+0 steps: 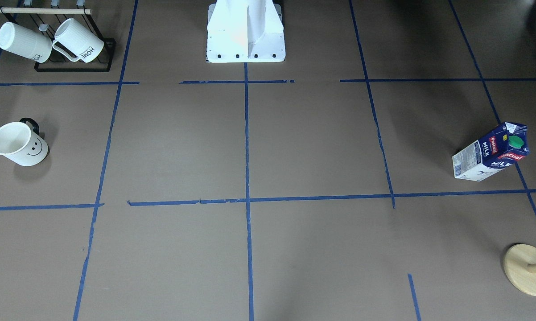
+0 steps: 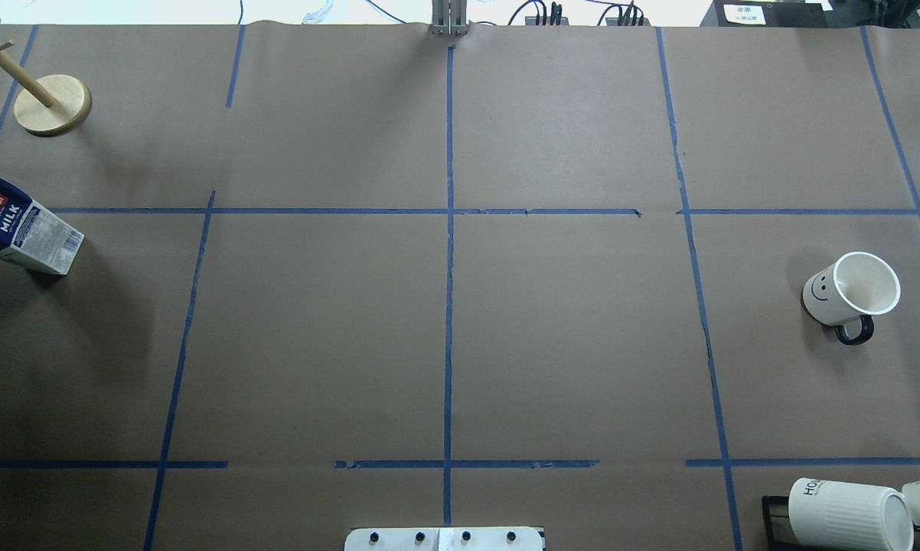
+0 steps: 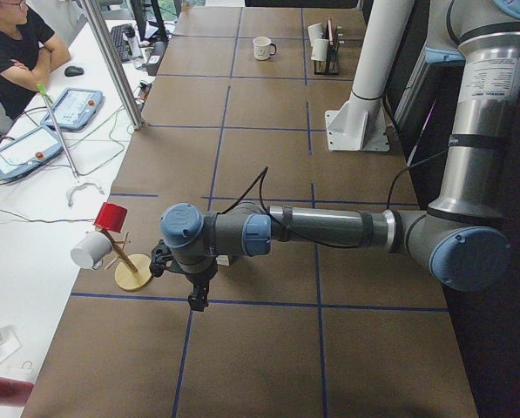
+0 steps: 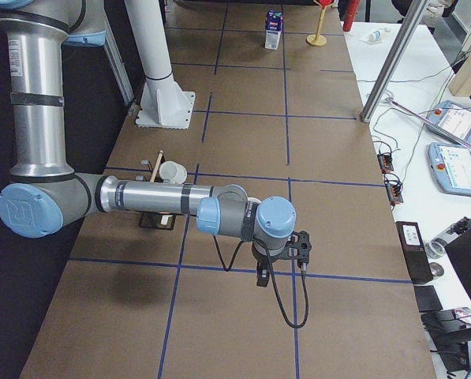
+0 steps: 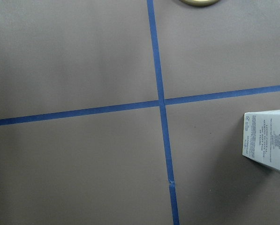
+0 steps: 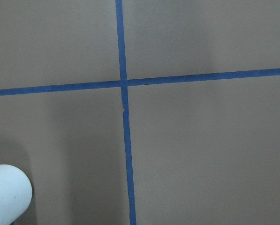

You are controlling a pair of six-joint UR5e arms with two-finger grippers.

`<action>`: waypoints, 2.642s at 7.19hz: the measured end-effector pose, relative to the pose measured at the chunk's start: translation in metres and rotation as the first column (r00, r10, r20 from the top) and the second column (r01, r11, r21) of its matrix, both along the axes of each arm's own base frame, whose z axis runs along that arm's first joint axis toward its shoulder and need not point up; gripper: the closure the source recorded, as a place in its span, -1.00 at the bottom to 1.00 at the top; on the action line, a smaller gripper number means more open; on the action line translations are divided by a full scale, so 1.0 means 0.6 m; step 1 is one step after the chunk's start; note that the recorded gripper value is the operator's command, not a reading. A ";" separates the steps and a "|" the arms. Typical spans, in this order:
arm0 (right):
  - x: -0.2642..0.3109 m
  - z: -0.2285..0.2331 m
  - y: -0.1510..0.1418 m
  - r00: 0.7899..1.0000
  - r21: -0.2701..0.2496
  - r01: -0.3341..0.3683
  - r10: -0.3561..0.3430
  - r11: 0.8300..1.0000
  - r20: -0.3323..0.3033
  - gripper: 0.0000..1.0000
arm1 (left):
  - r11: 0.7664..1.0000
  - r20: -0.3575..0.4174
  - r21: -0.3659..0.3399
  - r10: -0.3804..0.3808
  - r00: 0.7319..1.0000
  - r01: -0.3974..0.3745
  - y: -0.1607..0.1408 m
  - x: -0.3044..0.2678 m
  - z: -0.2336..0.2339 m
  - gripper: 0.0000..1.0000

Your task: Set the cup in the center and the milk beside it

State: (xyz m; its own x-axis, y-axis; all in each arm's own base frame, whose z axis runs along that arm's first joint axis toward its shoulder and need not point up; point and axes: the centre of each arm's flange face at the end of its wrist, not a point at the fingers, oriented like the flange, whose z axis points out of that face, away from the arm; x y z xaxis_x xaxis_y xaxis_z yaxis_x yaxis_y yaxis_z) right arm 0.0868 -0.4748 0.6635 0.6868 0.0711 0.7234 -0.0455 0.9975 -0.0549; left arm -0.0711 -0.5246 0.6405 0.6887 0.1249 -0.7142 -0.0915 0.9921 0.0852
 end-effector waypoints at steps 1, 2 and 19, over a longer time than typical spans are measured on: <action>0.000 -0.002 0.000 1.000 0.002 0.000 0.000 1.000 -0.001 -1.00 | 1.000 0.000 0.001 0.000 1.000 0.000 -0.001 0.000 -0.001 -1.00; 0.000 -0.007 -0.001 1.000 0.009 0.000 0.000 1.000 -0.001 -1.00 | 1.000 -0.001 0.003 -0.001 1.000 0.001 -0.003 0.000 -0.003 -1.00; -0.354 -0.105 0.037 0.999 0.071 -0.030 0.027 0.997 0.040 -0.99 | 1.000 -0.003 0.019 -0.005 1.000 0.005 -0.004 -0.002 -0.020 -1.00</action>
State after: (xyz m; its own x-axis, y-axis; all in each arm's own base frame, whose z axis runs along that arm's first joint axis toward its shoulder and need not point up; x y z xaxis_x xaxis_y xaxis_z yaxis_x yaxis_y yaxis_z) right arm -0.1257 -0.4525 0.6003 0.6564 0.0368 0.7535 -0.0728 0.9972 0.0148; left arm -0.0725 -0.5271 0.6287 0.6873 0.1347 -0.7138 -0.0861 0.9908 0.1041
